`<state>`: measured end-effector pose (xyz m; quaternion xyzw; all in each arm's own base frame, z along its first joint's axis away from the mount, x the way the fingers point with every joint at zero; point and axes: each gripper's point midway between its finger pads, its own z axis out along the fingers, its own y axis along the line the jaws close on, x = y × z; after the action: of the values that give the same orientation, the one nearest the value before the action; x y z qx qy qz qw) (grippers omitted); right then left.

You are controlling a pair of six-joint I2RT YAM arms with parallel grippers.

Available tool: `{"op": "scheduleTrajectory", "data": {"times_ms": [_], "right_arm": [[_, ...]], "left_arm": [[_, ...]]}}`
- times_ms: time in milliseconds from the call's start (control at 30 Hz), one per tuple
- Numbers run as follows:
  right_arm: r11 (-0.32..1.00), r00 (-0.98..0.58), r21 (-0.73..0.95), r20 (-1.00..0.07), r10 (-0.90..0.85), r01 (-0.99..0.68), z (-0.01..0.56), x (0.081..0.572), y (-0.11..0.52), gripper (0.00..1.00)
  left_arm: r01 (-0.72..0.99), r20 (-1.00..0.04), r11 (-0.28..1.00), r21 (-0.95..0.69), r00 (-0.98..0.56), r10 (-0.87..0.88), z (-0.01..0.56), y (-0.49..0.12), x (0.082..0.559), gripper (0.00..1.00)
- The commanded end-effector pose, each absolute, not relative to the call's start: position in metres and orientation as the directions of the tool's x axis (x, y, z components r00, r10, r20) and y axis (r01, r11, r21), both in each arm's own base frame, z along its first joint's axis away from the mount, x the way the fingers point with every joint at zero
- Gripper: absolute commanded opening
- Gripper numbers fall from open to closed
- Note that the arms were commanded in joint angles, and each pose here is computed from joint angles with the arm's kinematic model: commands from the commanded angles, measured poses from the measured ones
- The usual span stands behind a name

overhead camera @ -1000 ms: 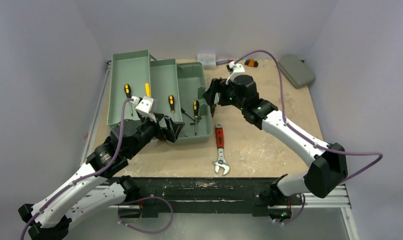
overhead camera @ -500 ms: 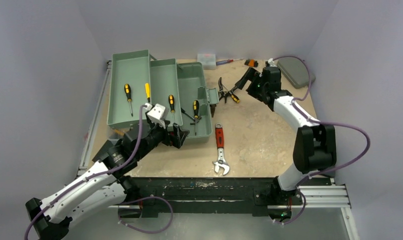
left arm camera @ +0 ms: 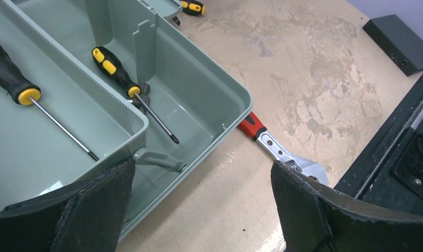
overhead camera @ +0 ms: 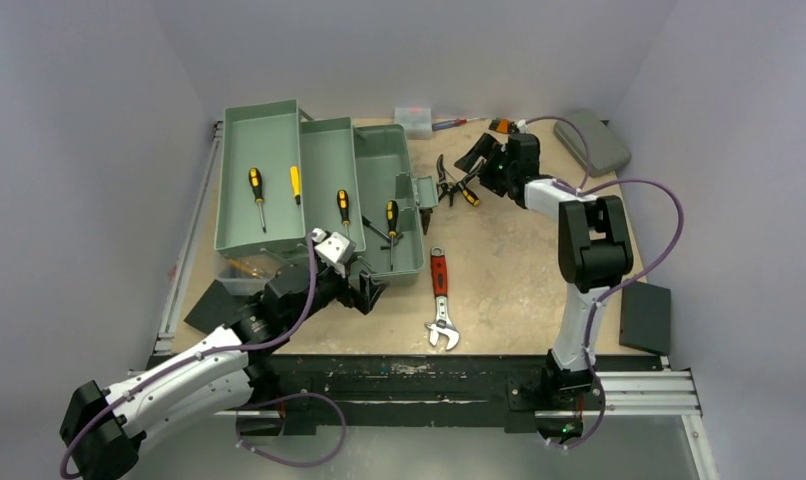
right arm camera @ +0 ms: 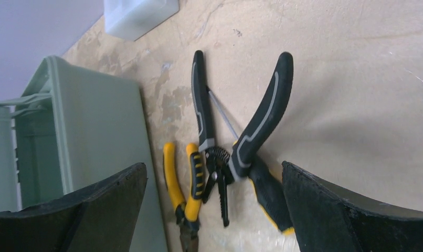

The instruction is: Pack the tool kit

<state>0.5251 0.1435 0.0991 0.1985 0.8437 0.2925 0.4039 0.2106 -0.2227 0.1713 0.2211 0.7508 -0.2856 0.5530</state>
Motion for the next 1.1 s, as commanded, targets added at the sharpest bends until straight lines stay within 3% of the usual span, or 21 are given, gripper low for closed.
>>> {"op": "scheduleTrajectory", "data": {"times_ms": [0, 233, 333, 467, 567, 733, 800, 1067], "right_arm": [[0.717, -0.577, 0.697, -0.575, 0.580, 0.025, 0.113, 0.554, 0.155, 0.99], [0.710, -0.605, 0.702, -0.545, 0.581, 0.050, 0.087, 0.568, 0.160, 0.97], [0.699, -0.621, 0.713, -0.525, 0.582, 0.053, 0.075, 0.574, 0.163, 0.90], [0.659, -0.625, 0.751, -0.498, 0.601, 0.036, 0.075, 0.578, 0.168, 0.70], [0.643, -0.616, 0.766, -0.492, 0.616, 0.031, 0.085, 0.576, 0.165, 0.47], [0.635, -0.570, 0.772, -0.527, 0.630, -0.013, 0.127, 0.574, 0.160, 0.18], [0.626, -0.548, 0.779, -0.538, 0.641, -0.033, 0.147, 0.573, 0.160, 0.00], [0.577, -0.418, 0.809, -0.564, 0.712, -0.110, 0.225, 0.548, 0.150, 0.00]], "left_arm": [[0.657, -0.977, 0.731, -0.183, -0.203, -0.062, 0.198, -0.226, 0.217, 0.98], [0.632, -0.981, 0.754, -0.177, -0.173, -0.085, 0.198, -0.217, 0.218, 1.00], [0.645, -0.980, 0.743, -0.177, -0.188, -0.070, 0.195, -0.223, 0.218, 1.00], [0.656, -0.978, 0.733, -0.180, -0.199, -0.063, 0.194, -0.227, 0.218, 1.00], [0.663, -0.978, 0.726, -0.183, -0.200, -0.063, 0.193, -0.229, 0.217, 0.99], [0.671, -0.978, 0.718, -0.184, -0.198, -0.066, 0.195, -0.230, 0.215, 0.97], [0.671, -0.978, 0.718, -0.185, -0.196, -0.069, 0.196, -0.229, 0.214, 0.97], [0.675, -0.977, 0.710, -0.202, -0.188, -0.099, 0.203, -0.228, 0.210, 0.96]]}}
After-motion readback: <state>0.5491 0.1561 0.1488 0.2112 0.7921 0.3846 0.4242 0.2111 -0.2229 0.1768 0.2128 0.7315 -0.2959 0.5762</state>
